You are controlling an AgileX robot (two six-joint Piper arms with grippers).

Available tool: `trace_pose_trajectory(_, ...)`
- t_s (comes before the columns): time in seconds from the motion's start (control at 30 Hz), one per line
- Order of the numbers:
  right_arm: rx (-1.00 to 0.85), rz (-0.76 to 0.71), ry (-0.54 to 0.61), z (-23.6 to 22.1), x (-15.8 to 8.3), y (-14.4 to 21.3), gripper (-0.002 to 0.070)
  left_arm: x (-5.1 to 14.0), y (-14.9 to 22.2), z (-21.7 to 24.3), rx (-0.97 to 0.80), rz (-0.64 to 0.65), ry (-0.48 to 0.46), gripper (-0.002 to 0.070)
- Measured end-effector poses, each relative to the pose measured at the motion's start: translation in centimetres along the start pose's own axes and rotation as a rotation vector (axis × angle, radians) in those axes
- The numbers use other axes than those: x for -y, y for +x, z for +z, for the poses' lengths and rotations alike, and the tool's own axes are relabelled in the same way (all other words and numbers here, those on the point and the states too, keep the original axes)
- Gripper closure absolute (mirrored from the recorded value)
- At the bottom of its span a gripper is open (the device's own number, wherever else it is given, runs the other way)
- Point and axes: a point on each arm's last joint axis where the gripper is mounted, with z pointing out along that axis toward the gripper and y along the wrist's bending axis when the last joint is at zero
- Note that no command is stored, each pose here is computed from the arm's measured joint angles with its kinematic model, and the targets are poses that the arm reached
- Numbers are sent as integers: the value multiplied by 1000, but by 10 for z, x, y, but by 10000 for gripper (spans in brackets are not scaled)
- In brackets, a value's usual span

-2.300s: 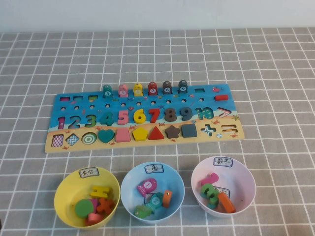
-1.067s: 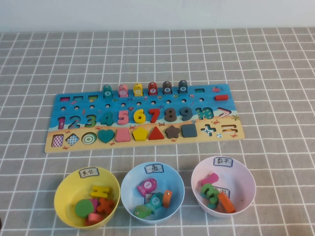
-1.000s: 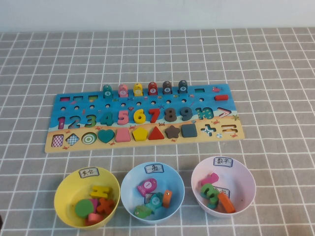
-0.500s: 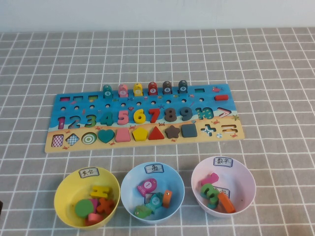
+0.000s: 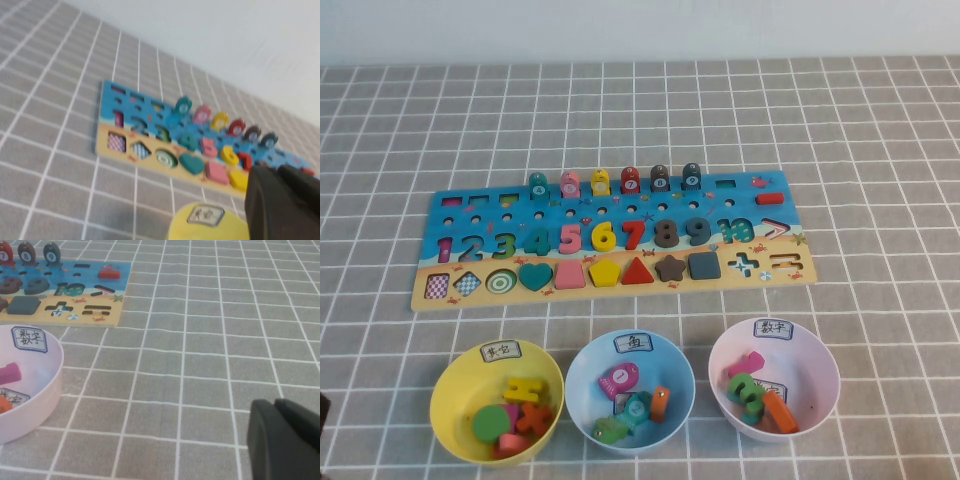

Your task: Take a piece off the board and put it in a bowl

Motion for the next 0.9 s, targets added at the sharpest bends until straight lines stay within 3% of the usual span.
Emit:
trace_pose_trajectory(0.27, 0, 1, 0, 0, 0, 0, 694, 24, -34, 28, -285, 7, -93, 676)
trace_pose_trajectory(0.47, 0, 2, -1, 0, 0, 0, 694, 40, -57, 58, -493, 133, -121, 676)
trace_pose_trajectory(0.9, 0, 3, -1, 0, 0, 0, 694, 53, -83, 140, -805, 256, -134, 676)
